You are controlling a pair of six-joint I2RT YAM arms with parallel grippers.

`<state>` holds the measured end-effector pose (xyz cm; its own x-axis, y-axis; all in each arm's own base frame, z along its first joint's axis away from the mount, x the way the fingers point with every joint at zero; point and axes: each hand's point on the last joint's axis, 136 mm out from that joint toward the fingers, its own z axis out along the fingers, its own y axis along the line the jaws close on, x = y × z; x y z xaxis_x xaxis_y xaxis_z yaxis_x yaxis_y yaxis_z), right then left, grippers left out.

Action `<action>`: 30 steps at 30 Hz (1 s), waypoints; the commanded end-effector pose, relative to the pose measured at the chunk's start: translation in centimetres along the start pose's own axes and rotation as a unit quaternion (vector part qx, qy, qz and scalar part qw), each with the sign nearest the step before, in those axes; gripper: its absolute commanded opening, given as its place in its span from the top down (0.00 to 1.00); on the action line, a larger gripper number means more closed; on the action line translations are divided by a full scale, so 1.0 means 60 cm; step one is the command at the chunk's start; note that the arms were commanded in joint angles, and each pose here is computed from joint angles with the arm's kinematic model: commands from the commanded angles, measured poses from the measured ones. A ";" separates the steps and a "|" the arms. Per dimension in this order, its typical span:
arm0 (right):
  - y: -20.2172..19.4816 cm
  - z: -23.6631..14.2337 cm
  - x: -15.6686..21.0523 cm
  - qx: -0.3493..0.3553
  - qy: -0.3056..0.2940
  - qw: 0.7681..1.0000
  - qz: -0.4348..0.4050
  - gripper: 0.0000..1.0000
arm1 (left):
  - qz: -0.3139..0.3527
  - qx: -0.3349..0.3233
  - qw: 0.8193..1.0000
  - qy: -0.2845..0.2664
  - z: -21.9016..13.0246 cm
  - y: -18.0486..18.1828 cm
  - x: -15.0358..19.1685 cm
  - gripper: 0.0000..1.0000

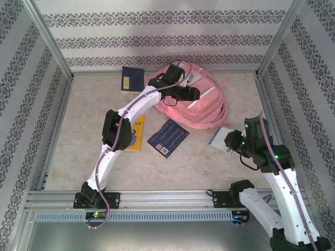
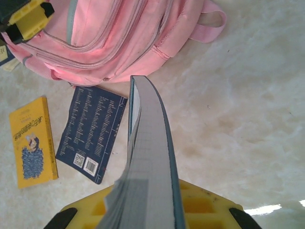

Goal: Pack the student bag

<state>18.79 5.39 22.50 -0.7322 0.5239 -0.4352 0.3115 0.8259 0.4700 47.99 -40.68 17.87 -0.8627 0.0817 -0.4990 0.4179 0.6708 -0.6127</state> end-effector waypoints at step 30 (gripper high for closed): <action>-0.019 0.024 0.030 0.005 0.038 0.999 0.003 1.00 | -0.031 0.138 0.990 0.009 0.119 -0.050 0.005 0.52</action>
<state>17.61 5.55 19.64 -0.7887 0.4987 -0.3596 0.3308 0.8372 0.4356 50.23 -46.44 14.13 -0.8894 0.0327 -0.4560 0.4082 0.5060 -0.7598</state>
